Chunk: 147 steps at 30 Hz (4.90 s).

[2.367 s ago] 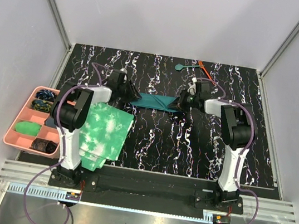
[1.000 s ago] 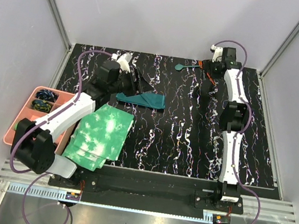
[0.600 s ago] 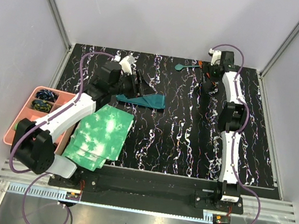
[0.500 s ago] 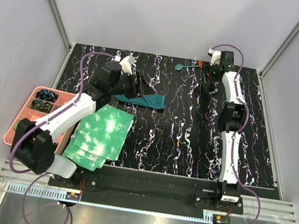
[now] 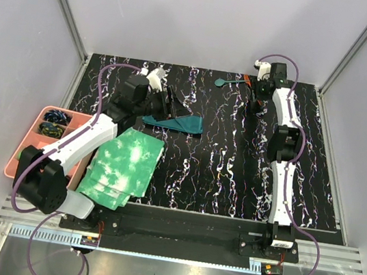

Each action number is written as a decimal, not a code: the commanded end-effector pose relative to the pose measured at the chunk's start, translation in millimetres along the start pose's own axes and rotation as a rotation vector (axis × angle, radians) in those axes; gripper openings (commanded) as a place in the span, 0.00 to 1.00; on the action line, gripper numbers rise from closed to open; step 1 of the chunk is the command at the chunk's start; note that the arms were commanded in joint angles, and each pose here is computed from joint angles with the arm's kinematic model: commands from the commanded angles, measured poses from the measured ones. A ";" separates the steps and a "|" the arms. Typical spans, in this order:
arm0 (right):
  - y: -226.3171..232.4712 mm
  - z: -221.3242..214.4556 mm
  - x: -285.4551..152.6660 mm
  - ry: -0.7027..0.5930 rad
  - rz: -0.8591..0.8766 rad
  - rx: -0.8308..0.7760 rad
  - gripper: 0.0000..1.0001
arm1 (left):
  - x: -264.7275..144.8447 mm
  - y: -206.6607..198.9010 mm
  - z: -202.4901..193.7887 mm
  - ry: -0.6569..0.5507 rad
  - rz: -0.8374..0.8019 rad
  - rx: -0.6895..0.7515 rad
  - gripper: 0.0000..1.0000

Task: Fold the napkin into a case and place the utensils inside
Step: Pick up the fork from the corner of the board, then pass from the right arm to the left, then insert the fork into the folded napkin.

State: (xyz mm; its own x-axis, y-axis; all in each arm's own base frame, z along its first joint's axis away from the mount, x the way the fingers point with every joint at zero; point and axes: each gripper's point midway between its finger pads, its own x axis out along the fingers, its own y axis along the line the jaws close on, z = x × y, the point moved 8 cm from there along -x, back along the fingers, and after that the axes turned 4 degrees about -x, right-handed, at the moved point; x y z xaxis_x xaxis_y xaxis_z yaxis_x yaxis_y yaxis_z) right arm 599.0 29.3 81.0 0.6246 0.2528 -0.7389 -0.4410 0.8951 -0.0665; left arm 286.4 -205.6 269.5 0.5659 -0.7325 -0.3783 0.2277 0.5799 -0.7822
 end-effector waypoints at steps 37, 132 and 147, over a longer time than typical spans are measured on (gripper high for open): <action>49.5 -49.3 -34.0 0.239 0.256 0.227 0.00 | -27.2 -24.8 1.3 -0.067 -0.090 0.045 0.66; 235.7 -25.6 -184.0 0.065 0.274 0.449 0.66 | -56.6 180.5 92.4 -0.343 0.310 -0.075 0.00; 253.0 11.8 -106.9 0.017 0.564 0.514 0.08 | -25.4 217.0 105.2 -0.289 0.371 -0.088 0.00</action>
State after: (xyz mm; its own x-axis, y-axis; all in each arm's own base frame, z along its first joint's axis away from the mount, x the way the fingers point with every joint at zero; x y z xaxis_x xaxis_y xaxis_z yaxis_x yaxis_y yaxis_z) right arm 407.7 212.6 131.7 0.3652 0.6214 -0.6932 -0.2464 0.7826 0.5717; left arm 390.3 -25.9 151.0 0.7644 -0.3637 -0.5323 -0.1411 0.7112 -0.6887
